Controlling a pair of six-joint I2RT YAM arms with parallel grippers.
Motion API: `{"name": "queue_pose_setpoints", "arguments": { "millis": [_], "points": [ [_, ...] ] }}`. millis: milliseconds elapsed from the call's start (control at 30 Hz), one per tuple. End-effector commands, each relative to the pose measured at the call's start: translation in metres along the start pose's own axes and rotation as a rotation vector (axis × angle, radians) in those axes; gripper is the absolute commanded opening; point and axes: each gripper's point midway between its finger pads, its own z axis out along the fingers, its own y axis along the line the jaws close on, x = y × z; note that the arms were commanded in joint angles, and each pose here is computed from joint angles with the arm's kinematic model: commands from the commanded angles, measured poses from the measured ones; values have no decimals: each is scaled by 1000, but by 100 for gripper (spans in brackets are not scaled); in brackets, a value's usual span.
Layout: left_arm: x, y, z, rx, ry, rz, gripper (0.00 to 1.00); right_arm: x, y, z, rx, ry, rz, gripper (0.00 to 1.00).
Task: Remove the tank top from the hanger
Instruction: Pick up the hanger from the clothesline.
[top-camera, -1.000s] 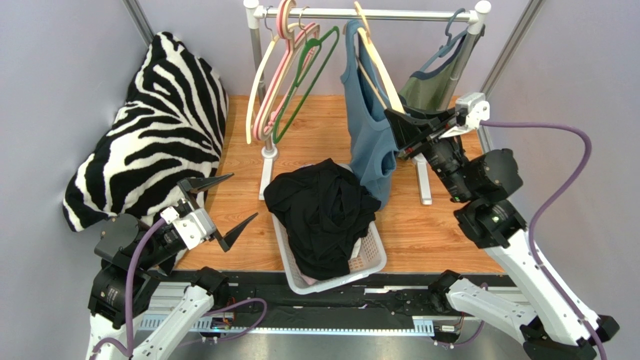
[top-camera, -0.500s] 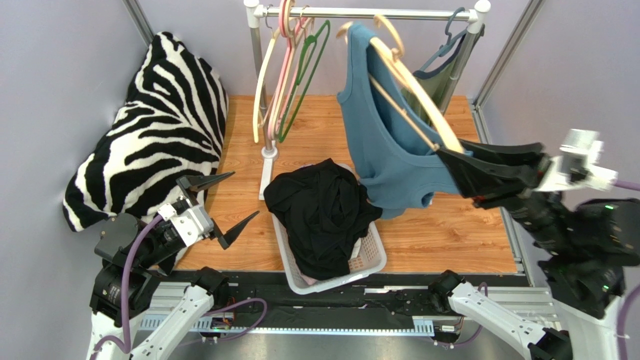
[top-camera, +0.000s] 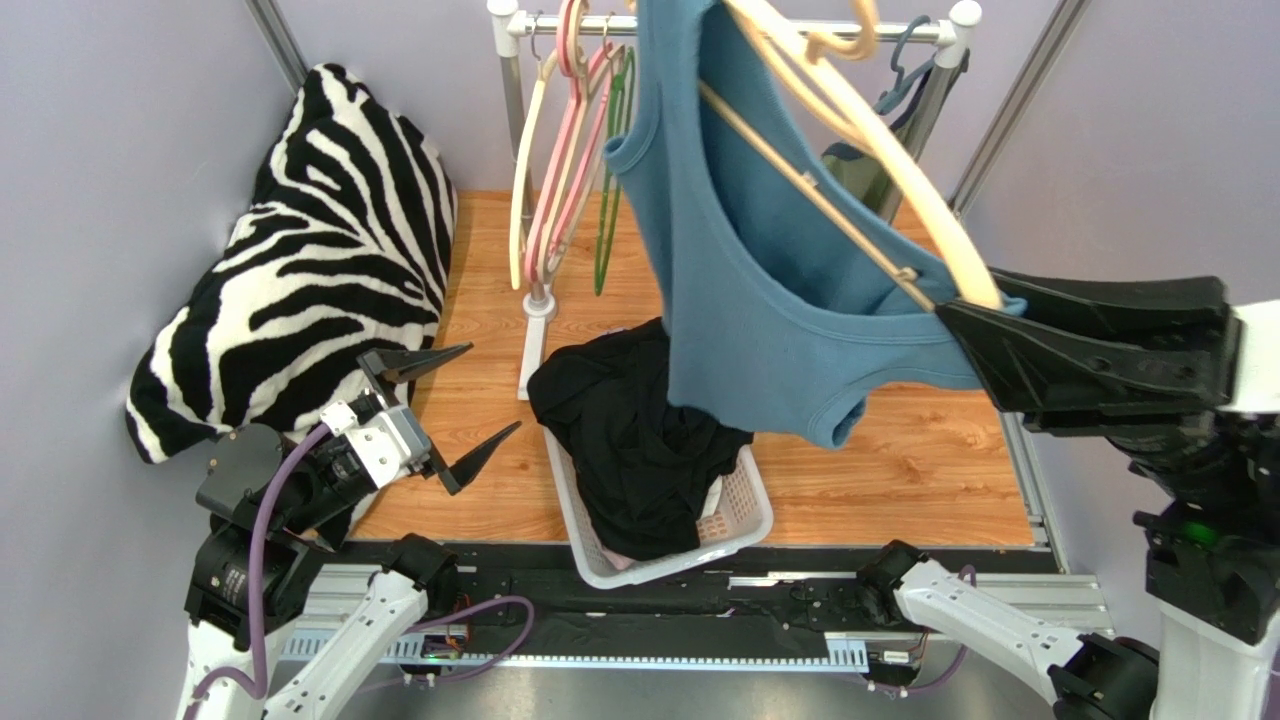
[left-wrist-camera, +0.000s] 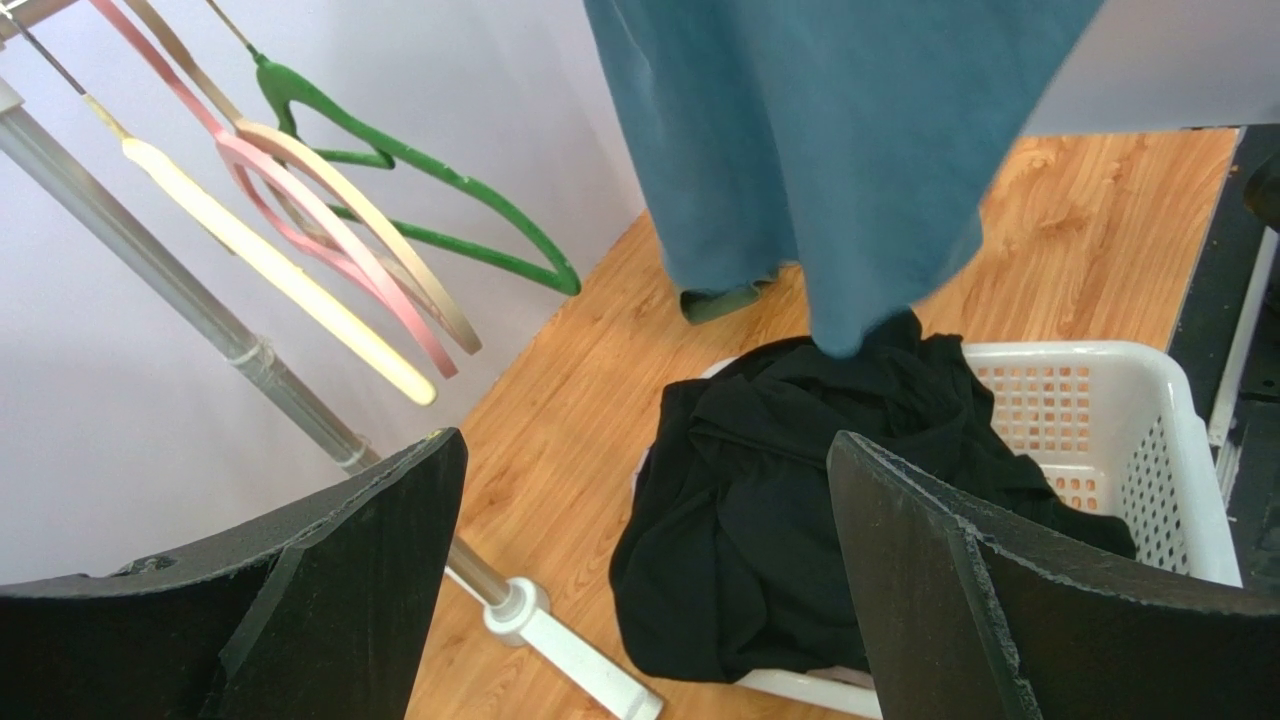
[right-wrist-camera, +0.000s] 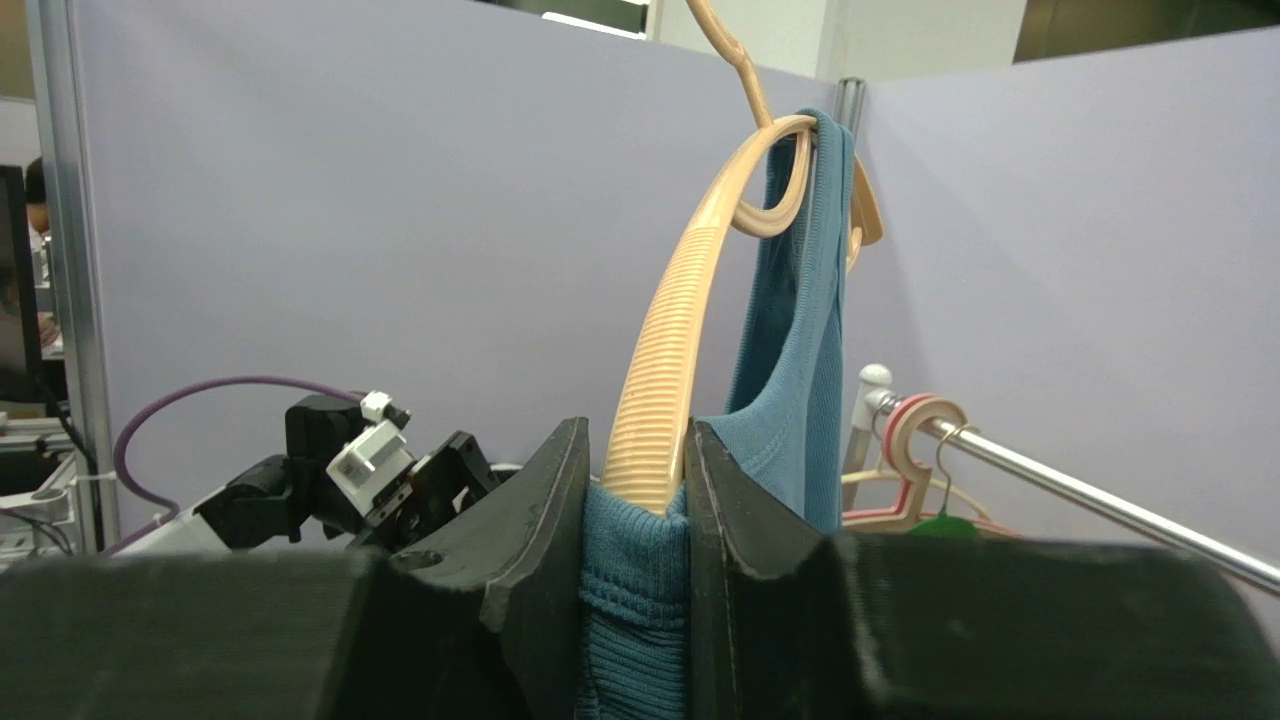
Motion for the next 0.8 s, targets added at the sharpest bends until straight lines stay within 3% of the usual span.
{"name": "queue_pose_setpoints", "arguments": {
  "millis": [0,267,433,767],
  "points": [
    [-8,-2,-1,4,-30,-15,99,22,-1,11,-31,44,56,0],
    [-11,0,-1,3,-34,-10,99,56,7,-1,-63,149,121,0],
    [-23,-1,-4,9,-59,5,99,101,19,-21,-110,283,186,0],
    [-88,-24,-25,141,-252,244,99,181,45,-58,-242,539,345,0]
  ]
}}
